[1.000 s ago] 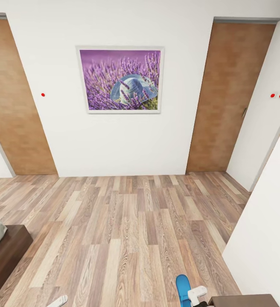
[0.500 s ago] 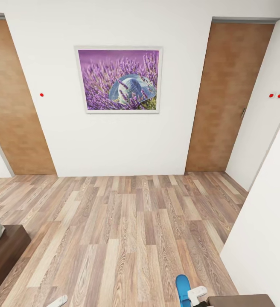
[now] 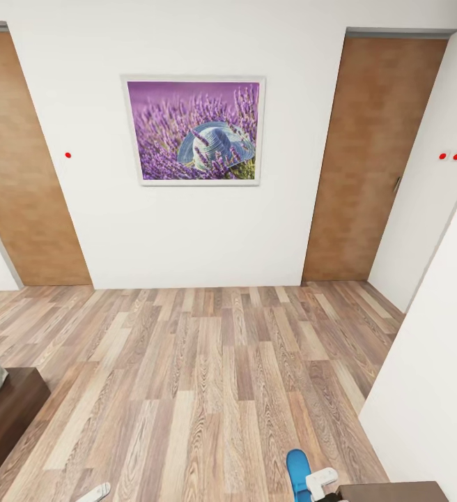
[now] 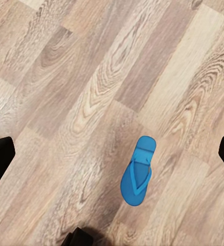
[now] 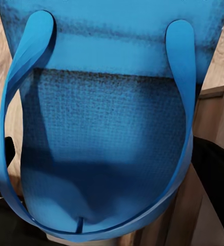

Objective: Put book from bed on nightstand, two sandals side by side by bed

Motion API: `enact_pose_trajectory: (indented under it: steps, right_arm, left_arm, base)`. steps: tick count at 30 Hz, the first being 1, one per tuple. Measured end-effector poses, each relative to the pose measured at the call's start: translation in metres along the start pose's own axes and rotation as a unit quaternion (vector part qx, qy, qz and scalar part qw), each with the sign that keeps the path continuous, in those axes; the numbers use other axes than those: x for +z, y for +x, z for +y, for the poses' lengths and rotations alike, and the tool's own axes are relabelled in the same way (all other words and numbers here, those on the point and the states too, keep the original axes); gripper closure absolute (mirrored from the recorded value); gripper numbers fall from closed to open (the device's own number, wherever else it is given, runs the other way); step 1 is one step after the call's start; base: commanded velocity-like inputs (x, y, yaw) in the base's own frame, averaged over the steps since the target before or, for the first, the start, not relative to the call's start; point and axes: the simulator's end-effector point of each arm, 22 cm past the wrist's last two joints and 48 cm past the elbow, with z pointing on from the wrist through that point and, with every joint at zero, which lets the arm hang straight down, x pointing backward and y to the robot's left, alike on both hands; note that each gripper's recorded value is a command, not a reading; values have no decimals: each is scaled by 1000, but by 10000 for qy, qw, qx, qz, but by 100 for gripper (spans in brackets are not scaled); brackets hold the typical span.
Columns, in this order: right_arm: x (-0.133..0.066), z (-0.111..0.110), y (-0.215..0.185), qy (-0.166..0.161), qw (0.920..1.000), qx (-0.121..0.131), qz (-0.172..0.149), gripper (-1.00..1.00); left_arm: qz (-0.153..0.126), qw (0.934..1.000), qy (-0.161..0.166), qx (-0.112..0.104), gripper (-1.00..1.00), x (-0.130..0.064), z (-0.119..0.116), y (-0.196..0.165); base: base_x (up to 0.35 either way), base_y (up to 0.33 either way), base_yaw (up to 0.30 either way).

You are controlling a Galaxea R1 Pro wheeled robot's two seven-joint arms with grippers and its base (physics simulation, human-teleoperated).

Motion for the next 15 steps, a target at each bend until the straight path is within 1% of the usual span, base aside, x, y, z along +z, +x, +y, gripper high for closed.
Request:
enact_pose_trajectory:
  steps: [5,15]
  right_arm:
    - [0,0,0,0,10000,-72,1,100]
    - [0,1,0,1,10000,-96,1,100]
  left_arm:
    - [1,10000,0,0,-100,0,0,0]
    - [1,10000,1,0,-100,0,0,0]
  base:
    - [0,0,0]
    - [0,0,0]
